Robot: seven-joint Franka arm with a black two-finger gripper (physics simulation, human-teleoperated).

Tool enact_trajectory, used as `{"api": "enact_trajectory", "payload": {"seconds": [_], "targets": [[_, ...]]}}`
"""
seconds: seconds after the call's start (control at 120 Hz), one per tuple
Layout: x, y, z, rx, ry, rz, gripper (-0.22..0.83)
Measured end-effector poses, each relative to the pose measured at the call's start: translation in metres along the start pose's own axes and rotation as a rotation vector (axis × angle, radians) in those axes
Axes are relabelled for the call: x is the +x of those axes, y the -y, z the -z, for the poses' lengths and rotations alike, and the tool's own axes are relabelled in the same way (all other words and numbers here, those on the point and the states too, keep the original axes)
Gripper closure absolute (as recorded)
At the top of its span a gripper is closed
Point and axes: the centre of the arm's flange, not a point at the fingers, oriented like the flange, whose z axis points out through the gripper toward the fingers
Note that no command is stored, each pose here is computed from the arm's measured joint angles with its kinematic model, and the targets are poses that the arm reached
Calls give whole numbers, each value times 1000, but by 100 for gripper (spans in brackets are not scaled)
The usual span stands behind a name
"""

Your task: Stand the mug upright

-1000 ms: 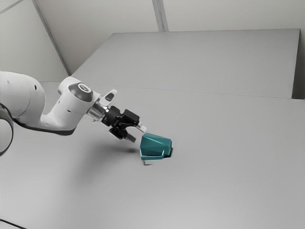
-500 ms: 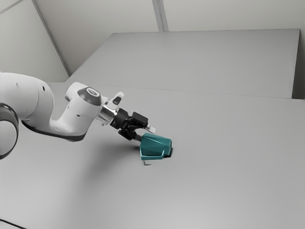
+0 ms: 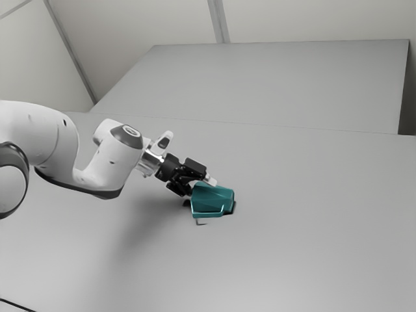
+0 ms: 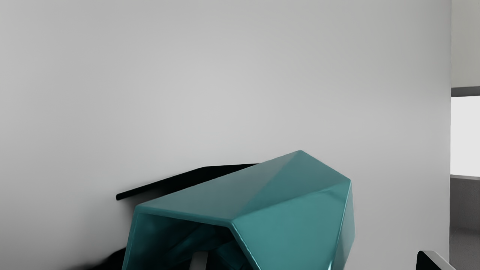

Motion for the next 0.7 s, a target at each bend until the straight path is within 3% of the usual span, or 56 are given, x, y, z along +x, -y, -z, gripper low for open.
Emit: {"api": "enact_trajectory", "payload": {"seconds": [0.267,0.7], "targets": [[-7,5,-5,-17,-6,22,2],[-8,5,-7,-52,-28,42,38]]}}
